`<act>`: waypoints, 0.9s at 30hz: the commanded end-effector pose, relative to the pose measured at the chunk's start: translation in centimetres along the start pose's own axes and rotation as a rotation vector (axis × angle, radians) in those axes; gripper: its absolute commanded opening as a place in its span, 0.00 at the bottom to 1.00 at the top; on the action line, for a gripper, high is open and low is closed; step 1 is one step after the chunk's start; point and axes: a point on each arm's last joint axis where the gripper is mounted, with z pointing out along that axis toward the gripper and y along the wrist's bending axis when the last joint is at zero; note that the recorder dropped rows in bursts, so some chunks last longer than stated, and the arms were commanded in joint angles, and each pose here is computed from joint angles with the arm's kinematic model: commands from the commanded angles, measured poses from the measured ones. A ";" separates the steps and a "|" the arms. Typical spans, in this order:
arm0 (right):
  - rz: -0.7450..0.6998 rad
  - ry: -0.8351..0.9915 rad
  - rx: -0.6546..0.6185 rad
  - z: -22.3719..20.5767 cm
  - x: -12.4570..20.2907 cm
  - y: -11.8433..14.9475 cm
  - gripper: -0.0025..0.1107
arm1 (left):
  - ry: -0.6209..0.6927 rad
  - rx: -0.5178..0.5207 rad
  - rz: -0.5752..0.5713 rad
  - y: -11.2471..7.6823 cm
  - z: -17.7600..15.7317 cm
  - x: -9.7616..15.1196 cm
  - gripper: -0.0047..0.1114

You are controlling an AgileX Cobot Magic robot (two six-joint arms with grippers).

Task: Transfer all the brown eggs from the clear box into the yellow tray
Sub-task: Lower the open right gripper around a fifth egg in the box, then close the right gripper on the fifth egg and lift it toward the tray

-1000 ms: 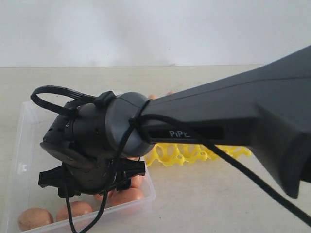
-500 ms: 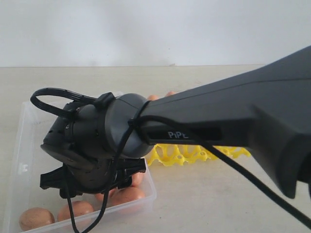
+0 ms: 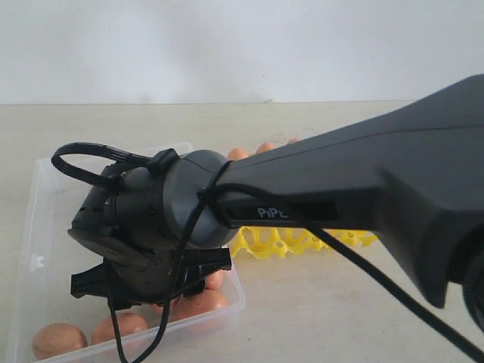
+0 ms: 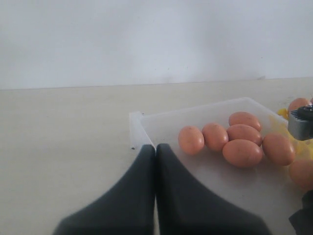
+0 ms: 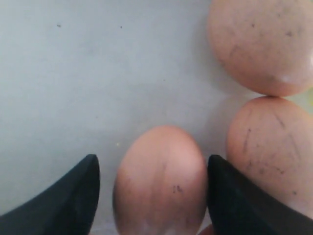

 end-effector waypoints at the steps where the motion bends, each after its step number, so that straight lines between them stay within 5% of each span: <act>1: -0.014 -0.001 0.019 0.1 -0.3 -0.3 0.43 | -0.007 0.008 -0.004 -0.1 0.0 -0.1 0.00; 6: -0.052 -0.001 0.020 0.1 -0.3 -0.3 0.30 | -0.007 0.008 -0.004 -0.1 0.0 -0.1 0.00; 11: -0.214 -0.062 -0.024 -1.0 -0.9 0.0 0.02 | -0.007 0.008 -0.004 -0.1 0.0 -0.1 0.00; 20: -0.355 -0.225 0.117 -4.7 -2.7 -1.3 0.02 | -0.007 0.005 -0.004 0.0 0.0 -0.1 0.00; 27: -0.311 -0.314 0.036 -7.2 -4.6 -2.0 0.02 | -0.007 0.005 -0.004 0.0 0.0 -0.1 0.00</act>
